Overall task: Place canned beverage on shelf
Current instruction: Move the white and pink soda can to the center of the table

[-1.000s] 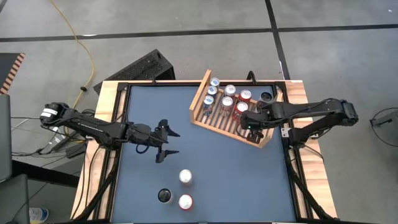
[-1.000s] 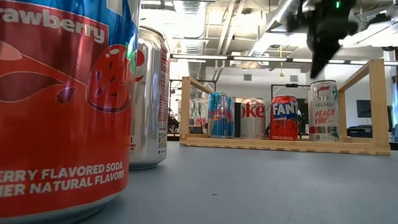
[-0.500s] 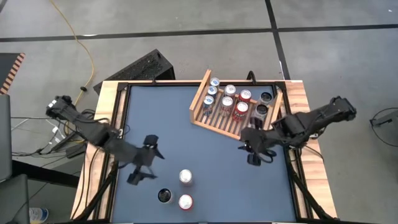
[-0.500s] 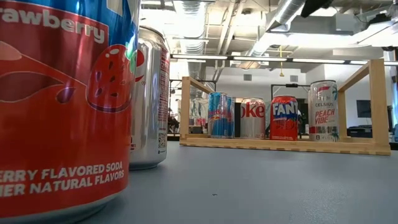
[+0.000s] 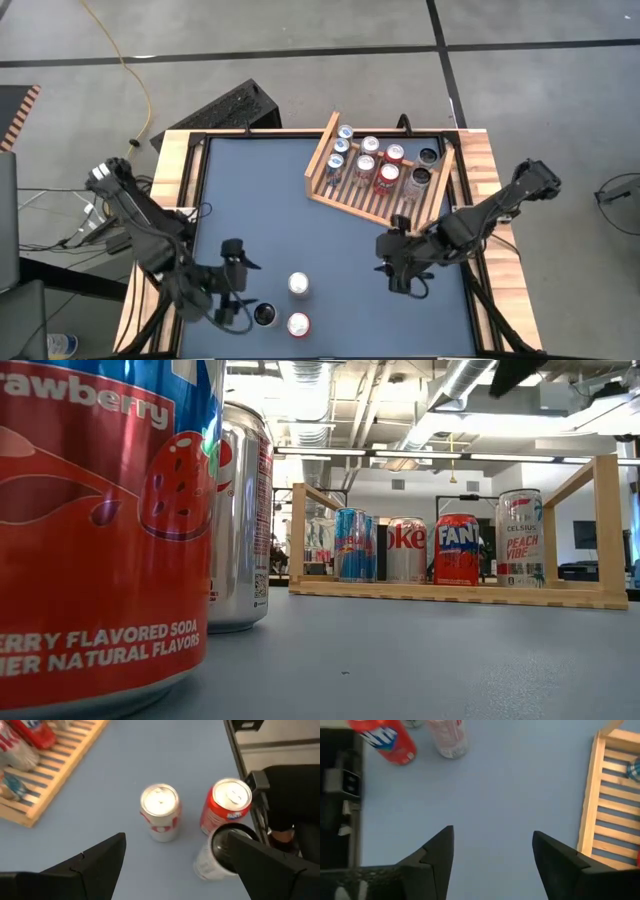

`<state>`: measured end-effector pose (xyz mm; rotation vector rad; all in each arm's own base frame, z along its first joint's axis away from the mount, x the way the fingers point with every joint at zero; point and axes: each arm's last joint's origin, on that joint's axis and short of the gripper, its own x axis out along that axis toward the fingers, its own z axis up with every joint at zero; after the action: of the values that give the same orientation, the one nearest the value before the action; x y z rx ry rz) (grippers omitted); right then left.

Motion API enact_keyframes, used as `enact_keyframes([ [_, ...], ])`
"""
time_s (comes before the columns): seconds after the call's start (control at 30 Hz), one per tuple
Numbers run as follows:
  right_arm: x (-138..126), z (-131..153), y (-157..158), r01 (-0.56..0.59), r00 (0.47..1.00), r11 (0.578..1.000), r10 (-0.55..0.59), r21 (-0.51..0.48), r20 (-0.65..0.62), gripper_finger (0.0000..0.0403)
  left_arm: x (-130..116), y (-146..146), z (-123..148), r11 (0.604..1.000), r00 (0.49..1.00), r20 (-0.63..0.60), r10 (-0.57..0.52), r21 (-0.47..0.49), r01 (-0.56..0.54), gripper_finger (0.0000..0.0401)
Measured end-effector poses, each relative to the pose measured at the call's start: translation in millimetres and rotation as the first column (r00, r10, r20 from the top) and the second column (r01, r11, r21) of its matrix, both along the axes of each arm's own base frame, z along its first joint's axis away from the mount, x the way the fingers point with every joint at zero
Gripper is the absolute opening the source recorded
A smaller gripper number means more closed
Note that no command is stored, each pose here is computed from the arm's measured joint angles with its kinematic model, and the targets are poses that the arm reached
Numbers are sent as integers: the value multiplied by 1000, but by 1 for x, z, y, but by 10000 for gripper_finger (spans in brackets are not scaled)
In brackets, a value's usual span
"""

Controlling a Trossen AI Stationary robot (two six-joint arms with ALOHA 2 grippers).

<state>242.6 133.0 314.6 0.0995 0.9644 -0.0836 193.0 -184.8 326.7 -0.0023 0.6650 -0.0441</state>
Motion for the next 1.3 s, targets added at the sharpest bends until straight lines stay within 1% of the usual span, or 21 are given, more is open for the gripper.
enact_keyframes([
  [0.07, 5, -8, 3, 3, 1000, 1000, -3, -13, -27, 239, 8, -10, -7, 1000, 999, -35, 15, -10, -15, 334],
  [0.17, 12, -19, 8, 5, 998, 1000, -6, -14, -68, 238, 18, -27, -15, 999, 996, -85, -5, -36, 2, 334],
  [0.27, 17, -27, 12, -8, 994, 1000, 8, -1, -109, 238, 21, -42, -23, 1000, 995, -96, -3, -30, 0, 334],
  [0.33, 20, -32, 14, -11, 993, 1000, 11, 0, -122, 238, 20, -50, -23, 999, 998, -68, 5, -44, -8, 334],
  [0.47, 25, -43, 19, 9, 989, 1000, -10, -4, -150, 237, 7, -62, -28, 996, 997, 11, 82, -45, -82, 334],
  [0.57, 30, -51, 23, 6, 986, 1000, -8, -13, -165, 237, -7, -69, -43, 992, 990, 62, 124, 3, -125, 334],
  [0.6, 32, -54, 24, 3, 986, 1000, -5, -16, -168, 237, -12, -71, -48, 990, 987, 84, 138, 9, -140, 334],
  [0.7, 36, -62, 27, -4, 982, 1000, 0, -17, -189, 237, -16, -74, -60, 986, 976, 142, 165, -32, -162, 334],
  [0.8, 39, -68, 29, -8, 980, 1000, 6, -9, -200, 237, -20, -77, -70, 986, 966, 199, 166, -30, -164, 334],
  [0.83, 41, -70, 30, -8, 979, 1000, 6, -9, -203, 237, -20, -78, -72, 987, 965, 206, 162, -38, -158, 334],
  [0.93, 43, -73, 32, -10, 980, 1000, 10, 1, -200, 237, -23, -75, -83, 987, 969, 190, 158, -20, -157, 334],
  [1.1, 47, -71, 35, -17, 986, 999, 22, 37, -164, 237, -26, -77, -93, 985, 960, 226, 167, -88, -151, 334],
  [1.2, 48, -70, 35, -18, 988, 999, 24, 44, -151, 237, -30, -77, -102, 983, 951, 257, 174, -104, -152, 334],
  [1.3, 48, -70, 35, -17, 988, 999, 24, 44, -153, 237, -33, -75, -111, 981, 948, 261, 180, -119, -154, 334],
])
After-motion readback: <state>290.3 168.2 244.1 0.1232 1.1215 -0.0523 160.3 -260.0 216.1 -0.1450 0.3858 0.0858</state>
